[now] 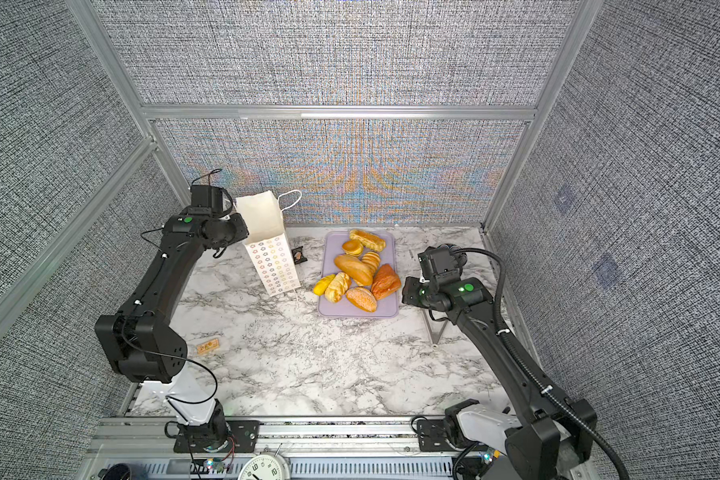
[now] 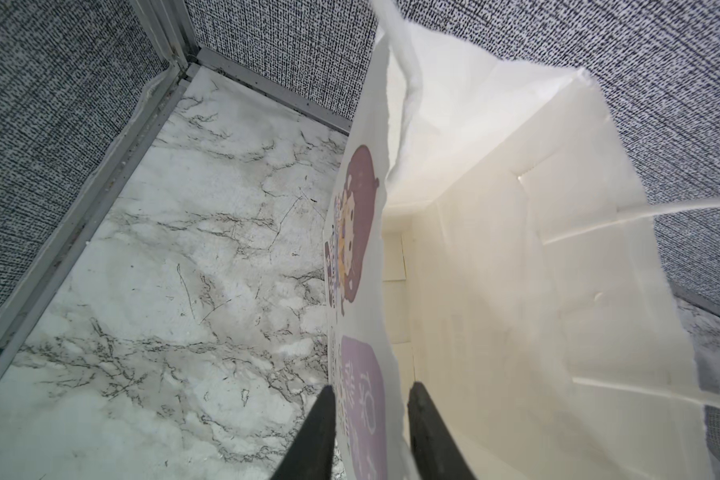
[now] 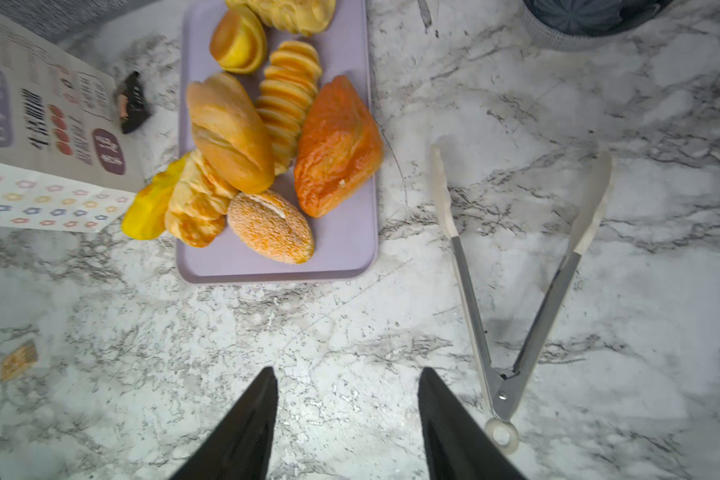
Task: Place the fake bread into the paper bag
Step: 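Grasp the white paper bag's rim with the left gripper while the right hovers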
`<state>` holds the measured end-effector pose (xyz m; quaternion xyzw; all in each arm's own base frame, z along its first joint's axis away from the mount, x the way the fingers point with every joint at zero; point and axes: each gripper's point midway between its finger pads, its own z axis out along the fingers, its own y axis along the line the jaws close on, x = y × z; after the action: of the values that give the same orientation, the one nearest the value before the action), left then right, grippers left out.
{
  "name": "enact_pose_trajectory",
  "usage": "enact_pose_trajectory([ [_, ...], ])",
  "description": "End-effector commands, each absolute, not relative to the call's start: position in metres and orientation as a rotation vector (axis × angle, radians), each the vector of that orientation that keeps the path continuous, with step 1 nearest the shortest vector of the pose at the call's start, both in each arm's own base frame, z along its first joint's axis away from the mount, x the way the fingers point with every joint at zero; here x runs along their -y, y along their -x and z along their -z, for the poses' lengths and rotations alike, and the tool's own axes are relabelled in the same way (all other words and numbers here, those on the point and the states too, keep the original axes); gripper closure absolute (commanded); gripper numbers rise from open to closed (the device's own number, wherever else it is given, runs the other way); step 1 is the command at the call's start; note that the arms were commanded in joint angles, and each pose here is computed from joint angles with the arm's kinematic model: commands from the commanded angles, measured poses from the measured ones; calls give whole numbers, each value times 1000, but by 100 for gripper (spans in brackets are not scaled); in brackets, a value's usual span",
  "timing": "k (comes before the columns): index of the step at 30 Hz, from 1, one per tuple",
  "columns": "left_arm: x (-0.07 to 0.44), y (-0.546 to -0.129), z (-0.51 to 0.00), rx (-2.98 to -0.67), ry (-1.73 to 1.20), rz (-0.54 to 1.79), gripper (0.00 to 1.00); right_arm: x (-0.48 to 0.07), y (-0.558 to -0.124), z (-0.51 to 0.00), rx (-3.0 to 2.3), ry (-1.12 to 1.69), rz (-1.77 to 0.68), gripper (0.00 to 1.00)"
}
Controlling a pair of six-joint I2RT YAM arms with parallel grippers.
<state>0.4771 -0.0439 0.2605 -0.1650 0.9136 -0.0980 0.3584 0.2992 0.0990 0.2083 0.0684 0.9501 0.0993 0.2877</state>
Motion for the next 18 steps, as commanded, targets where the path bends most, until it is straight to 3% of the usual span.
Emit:
enact_pose_trajectory([
  [1, 44, -478, -262, -2350, 429, 259, 81, -85, -294, -200, -2556, -226, -169, 41],
  [6, 39, -470, -271, -2338, 420, 223, 100, -92, -287, -198, -2561, -119, -215, 41],
  [13, 32, -448, -296, -2310, 392, 187, 100, -93, -282, -205, -2507, -94, -252, 32],
  [18, 35, -425, -310, -2295, 376, 224, 100, -92, -284, -210, -2465, -109, -259, 32],
])
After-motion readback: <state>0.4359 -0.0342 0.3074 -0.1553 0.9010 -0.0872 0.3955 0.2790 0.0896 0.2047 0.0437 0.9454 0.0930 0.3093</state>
